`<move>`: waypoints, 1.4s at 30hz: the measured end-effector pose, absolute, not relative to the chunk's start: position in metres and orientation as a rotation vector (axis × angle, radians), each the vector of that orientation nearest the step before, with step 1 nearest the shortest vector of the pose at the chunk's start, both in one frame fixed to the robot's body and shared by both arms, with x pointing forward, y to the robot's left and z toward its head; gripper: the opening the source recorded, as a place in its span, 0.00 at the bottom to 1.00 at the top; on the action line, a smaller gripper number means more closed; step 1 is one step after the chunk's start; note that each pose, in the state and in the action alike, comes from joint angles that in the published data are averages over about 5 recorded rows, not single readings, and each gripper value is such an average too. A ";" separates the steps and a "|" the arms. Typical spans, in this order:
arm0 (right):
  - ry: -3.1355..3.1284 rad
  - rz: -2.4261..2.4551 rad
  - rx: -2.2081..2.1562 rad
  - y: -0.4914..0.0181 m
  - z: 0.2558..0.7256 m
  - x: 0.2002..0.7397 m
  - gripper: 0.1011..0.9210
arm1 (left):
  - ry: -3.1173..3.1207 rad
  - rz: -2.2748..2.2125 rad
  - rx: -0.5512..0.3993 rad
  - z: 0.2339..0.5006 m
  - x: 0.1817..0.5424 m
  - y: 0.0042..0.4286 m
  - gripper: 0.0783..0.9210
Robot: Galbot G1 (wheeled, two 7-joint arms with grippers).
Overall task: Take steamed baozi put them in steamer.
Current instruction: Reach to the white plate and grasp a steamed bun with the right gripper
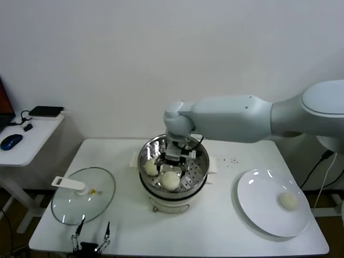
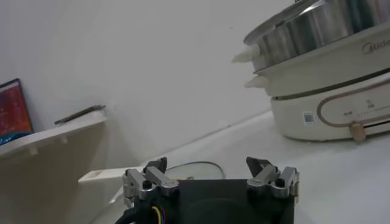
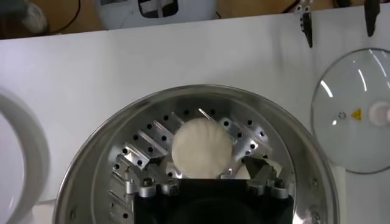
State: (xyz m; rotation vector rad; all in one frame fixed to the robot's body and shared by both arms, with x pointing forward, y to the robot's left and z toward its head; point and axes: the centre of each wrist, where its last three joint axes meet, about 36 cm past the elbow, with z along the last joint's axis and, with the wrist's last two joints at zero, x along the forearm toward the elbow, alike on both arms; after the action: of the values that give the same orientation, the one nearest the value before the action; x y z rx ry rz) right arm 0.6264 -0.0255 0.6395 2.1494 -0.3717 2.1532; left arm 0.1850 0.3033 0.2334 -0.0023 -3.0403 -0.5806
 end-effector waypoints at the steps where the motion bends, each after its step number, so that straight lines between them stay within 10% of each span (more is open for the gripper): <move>1: -0.389 2.145 2.134 -0.030 0.644 0.630 0.88 | -3.039 -0.582 -0.003 0.234 0.185 0.304 0.88; 18: -0.922 1.745 1.637 -0.229 0.688 0.664 0.88 | -3.046 -0.588 -0.032 0.236 0.186 0.304 0.88; 42: -1.102 1.386 1.303 -0.473 0.544 0.604 0.88 | -3.024 -0.587 -0.034 0.230 0.181 0.300 0.88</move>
State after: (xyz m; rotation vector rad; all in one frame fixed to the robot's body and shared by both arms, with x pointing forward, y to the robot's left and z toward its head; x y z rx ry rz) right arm 0.6045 -0.4726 0.5438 1.3026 -1.1016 1.3859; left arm 0.1813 0.2997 0.2302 -0.0339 -3.0237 -0.5874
